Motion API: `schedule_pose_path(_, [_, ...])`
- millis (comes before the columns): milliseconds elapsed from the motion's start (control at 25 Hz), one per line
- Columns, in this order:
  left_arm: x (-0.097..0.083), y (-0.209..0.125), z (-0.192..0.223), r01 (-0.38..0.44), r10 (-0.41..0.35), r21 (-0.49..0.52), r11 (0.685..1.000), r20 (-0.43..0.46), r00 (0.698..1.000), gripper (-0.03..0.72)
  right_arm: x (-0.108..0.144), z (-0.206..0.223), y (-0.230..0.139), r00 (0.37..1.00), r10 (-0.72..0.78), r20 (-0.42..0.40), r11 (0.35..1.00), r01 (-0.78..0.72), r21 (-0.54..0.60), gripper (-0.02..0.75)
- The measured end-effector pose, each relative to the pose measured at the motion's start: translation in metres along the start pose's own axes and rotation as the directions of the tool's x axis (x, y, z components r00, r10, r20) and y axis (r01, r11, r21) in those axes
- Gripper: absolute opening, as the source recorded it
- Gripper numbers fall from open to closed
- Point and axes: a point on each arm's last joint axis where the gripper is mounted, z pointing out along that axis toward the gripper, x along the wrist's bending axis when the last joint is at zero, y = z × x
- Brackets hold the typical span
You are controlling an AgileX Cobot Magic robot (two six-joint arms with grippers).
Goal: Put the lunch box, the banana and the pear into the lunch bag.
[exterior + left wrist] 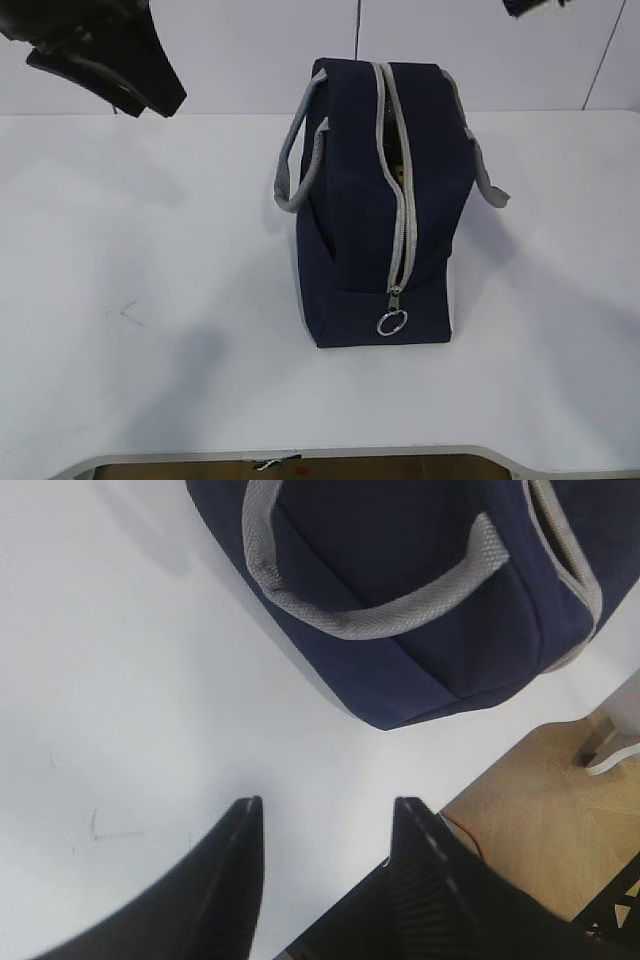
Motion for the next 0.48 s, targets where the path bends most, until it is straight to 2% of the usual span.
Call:
schedule_pose_path(120, [-0.002,-0.001,-0.004,0.003,-0.003,-0.009,1.000,-0.003,1.000,0.314,0.002,0.003,-0.021,1.000,-0.020,0.002,0.999,0.020,-0.029,0.410])
schedule_pose_path(360, [-0.003,-0.001,-0.006,0.004,-0.004,-0.015,1.000,-0.005,1.000,0.310,0.008,0.018,-0.086,0.996,-0.088,0.028,0.990,0.091,-0.110,0.410])
schedule_pose_path(480, [-0.003,-0.001,-0.006,0.004,-0.004,-0.015,1.000,-0.005,1.000,0.309,0.011,0.025,-0.118,0.994,-0.092,0.050,0.977,0.100,-0.189,0.410])
